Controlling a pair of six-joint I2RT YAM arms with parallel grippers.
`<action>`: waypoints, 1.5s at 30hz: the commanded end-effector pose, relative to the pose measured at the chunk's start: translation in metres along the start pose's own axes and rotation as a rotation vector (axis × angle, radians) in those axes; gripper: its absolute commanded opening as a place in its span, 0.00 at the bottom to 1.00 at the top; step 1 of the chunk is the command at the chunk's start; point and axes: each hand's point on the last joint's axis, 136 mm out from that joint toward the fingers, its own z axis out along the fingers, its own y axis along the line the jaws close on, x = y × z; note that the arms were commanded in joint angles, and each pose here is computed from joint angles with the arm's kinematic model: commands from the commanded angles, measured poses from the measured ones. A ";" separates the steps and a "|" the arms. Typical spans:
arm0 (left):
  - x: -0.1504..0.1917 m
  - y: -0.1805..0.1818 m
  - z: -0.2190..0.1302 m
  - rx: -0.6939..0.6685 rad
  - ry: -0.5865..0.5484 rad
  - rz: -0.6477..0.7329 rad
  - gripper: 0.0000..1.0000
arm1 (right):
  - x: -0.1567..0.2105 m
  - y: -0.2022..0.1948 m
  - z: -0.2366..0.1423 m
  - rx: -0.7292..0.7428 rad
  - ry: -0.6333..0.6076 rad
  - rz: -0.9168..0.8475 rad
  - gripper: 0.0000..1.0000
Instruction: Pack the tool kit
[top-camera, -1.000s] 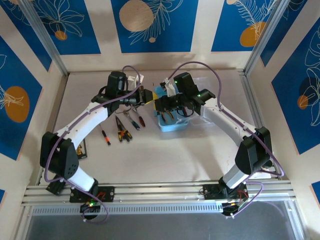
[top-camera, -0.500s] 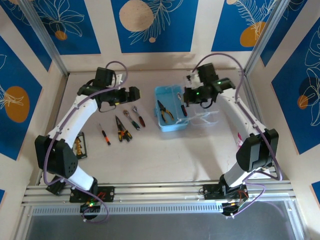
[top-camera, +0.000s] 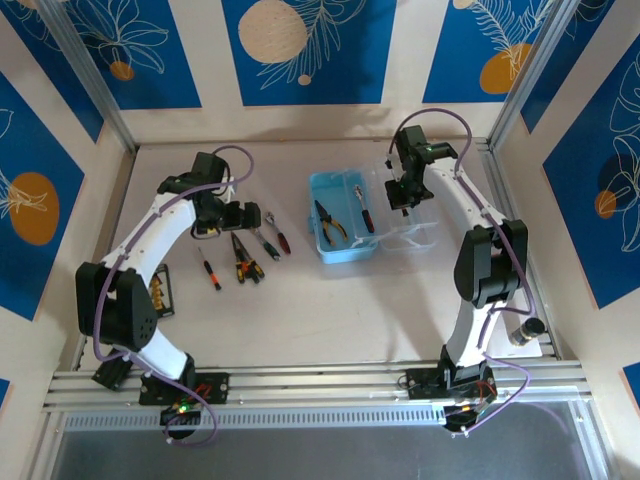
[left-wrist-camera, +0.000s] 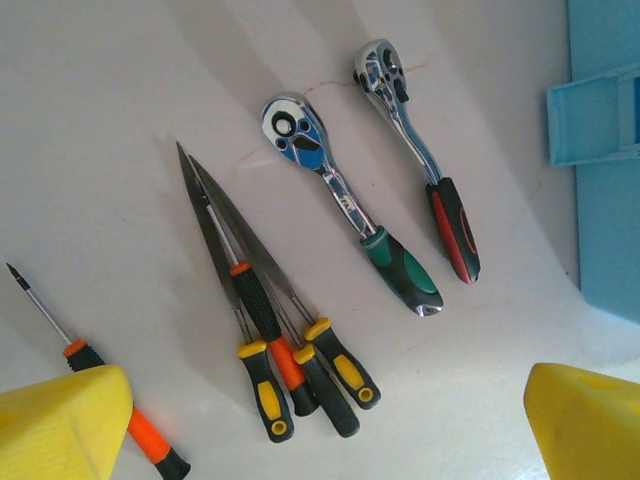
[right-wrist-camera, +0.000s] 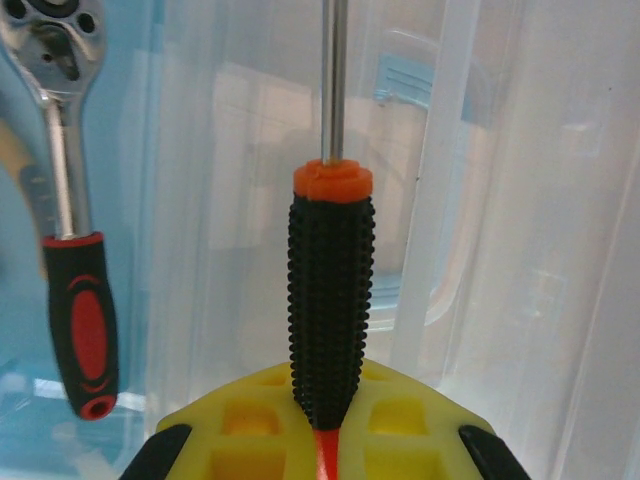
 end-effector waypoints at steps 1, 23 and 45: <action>0.006 0.004 0.002 -0.015 0.017 0.016 1.00 | -0.012 -0.003 -0.008 0.023 -0.030 -0.033 0.04; 0.020 0.015 0.023 -0.056 0.077 -0.020 1.00 | -0.014 0.019 -0.071 -0.022 -0.136 -0.035 0.99; 0.095 0.036 0.090 -0.074 0.242 -0.121 0.61 | 0.041 0.087 -0.076 -0.211 -0.114 -0.027 0.99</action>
